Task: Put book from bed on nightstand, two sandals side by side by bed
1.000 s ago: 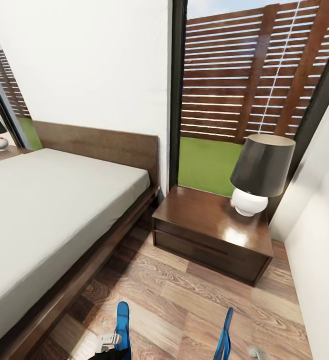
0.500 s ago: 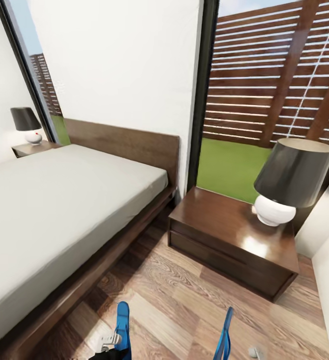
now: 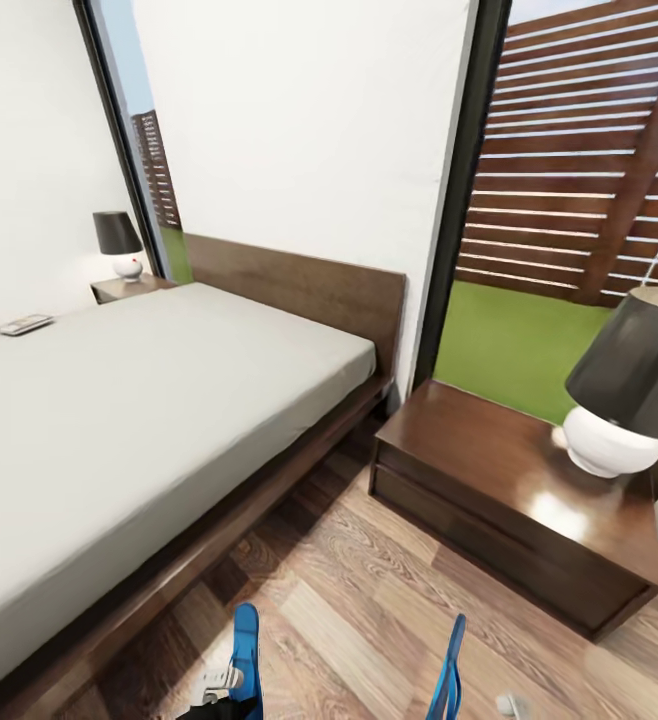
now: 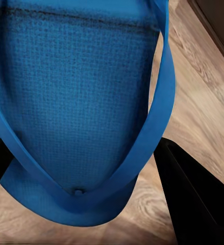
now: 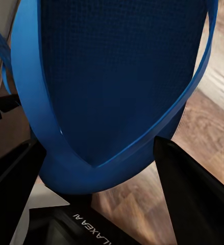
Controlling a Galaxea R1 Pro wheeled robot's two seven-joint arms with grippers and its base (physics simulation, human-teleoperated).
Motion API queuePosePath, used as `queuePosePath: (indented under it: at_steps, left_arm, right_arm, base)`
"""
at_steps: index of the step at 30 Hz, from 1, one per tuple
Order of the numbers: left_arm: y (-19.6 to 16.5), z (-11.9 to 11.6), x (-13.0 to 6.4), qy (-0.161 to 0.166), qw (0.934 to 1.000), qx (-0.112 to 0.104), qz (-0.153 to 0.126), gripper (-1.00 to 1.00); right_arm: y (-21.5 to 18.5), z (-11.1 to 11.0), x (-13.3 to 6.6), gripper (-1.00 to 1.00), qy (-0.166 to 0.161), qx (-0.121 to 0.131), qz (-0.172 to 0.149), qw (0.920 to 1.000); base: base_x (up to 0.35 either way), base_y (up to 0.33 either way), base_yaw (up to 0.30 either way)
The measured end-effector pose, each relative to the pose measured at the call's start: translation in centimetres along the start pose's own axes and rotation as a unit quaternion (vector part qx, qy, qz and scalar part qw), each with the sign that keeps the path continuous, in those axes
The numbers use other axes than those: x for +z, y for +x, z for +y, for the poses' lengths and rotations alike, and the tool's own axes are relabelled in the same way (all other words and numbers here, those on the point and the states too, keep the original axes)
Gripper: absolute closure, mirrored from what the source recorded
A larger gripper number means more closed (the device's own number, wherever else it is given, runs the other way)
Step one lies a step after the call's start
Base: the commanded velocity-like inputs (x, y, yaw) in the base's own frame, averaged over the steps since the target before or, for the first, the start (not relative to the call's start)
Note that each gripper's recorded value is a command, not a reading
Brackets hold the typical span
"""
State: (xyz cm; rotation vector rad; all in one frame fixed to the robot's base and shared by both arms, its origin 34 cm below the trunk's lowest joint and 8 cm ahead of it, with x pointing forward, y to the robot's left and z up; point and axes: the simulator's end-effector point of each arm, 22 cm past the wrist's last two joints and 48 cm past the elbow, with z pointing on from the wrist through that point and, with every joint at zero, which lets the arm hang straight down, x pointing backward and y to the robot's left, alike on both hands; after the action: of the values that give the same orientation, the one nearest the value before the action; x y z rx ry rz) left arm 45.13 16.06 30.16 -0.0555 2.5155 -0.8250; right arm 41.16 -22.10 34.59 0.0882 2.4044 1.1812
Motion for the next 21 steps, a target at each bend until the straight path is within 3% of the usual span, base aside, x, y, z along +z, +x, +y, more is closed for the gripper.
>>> queuePosePath:
  at_steps: [6,21]
  left_arm:
    - [0.02,-0.09,0.05,0.001,1.0,0.0,0.0,1.0]
    - [0.02,-0.1,0.05,0.001,1.0,0.0,0.0,1.0]
  right_arm:
    - [0.0,0.03,0.03,1.0,0.0,0.0,0.0,1.0]
    - [0.01,0.03,0.03,1.0,0.0,0.0,0.0,1.0]
  base:
    - [0.0,-0.119,0.274]
    - [0.0,-0.006,0.273]
